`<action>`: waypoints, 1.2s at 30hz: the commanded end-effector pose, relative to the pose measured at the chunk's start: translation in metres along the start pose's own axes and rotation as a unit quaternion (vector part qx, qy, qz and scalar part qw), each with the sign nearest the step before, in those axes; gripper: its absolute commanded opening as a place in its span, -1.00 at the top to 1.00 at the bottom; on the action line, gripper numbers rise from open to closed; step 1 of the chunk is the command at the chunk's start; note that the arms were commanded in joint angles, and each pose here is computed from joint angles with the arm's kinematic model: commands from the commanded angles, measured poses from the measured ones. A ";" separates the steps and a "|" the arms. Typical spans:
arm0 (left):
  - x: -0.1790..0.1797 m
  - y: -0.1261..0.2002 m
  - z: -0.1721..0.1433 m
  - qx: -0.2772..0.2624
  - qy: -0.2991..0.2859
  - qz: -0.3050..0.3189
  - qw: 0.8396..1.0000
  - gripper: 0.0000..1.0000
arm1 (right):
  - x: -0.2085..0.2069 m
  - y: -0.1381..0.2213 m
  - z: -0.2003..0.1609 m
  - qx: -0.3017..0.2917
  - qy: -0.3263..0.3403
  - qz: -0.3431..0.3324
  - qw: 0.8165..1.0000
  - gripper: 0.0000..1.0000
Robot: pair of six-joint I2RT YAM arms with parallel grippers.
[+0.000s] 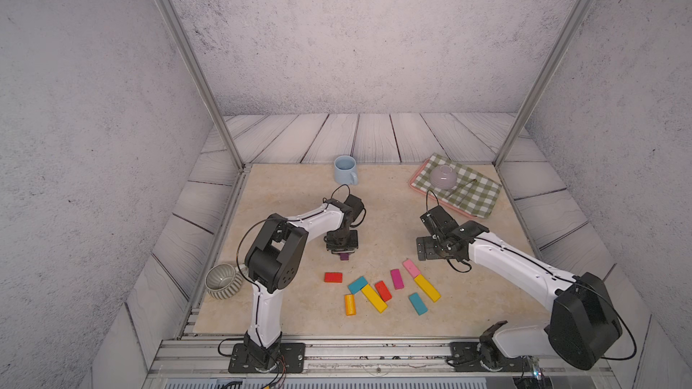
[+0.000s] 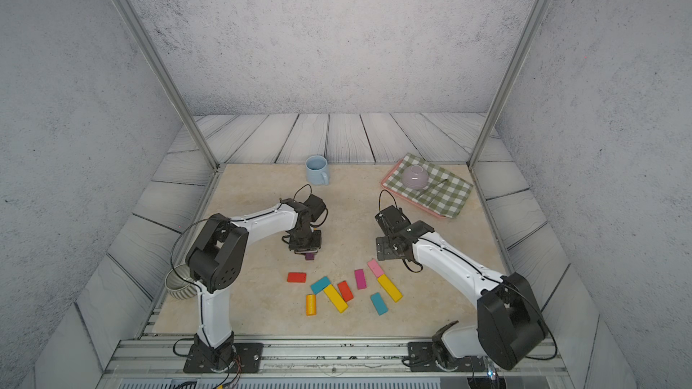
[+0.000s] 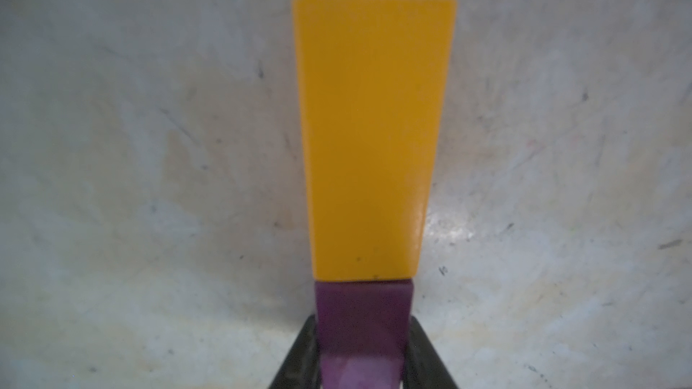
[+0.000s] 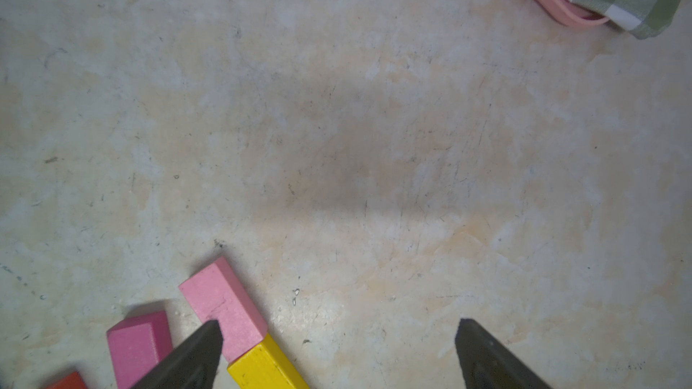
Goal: Assemble the letter t with building blocks
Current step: Assemble the building block at the center of the board.
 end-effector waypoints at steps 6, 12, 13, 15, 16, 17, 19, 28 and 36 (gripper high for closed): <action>0.000 -0.012 -0.003 0.012 0.011 0.026 1.000 0.67 | -0.001 0.004 0.002 0.001 -0.007 -0.004 1.000 -0.98; 0.002 -0.011 -0.001 0.005 0.016 0.040 0.999 0.67 | -0.001 0.004 0.002 0.002 -0.008 -0.002 1.000 -0.98; 0.003 -0.011 -0.001 0.006 0.016 0.043 0.999 0.67 | -0.001 0.004 0.002 0.002 -0.007 -0.002 1.000 -0.98; 0.004 -0.011 -0.001 0.003 0.016 0.049 0.999 0.67 | -0.001 0.004 0.002 0.001 -0.007 -0.004 1.000 -0.98; 0.004 -0.012 -0.001 0.003 0.017 0.051 0.999 0.68 | -0.002 0.005 0.002 0.001 -0.007 -0.005 1.000 -0.98; 0.005 -0.011 -0.001 0.000 0.017 0.056 0.998 0.68 | -0.002 0.005 0.001 0.001 -0.007 -0.005 1.000 -0.97; 0.006 -0.011 -0.001 -0.002 0.016 0.062 0.998 0.68 | -0.002 0.004 0.001 0.002 -0.007 -0.004 1.000 -0.98; 0.006 -0.014 -0.001 -0.001 0.016 0.063 0.998 0.68 | -0.001 0.003 0.001 0.003 -0.007 -0.003 1.000 -0.98; 0.000 -0.011 -0.003 -0.002 0.013 0.057 0.998 0.68 | -0.001 0.003 0.001 0.004 -0.008 -0.004 1.000 -0.98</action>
Point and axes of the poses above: each gripper's point midway between its finger pads, its own y axis back along the fingers, its own x axis along the line the jaws close on, z = x × y, the point moved 10 cm from there along y, back along the fingers, and after that the axes turned 12 degrees about y, right-handed, at the moved point
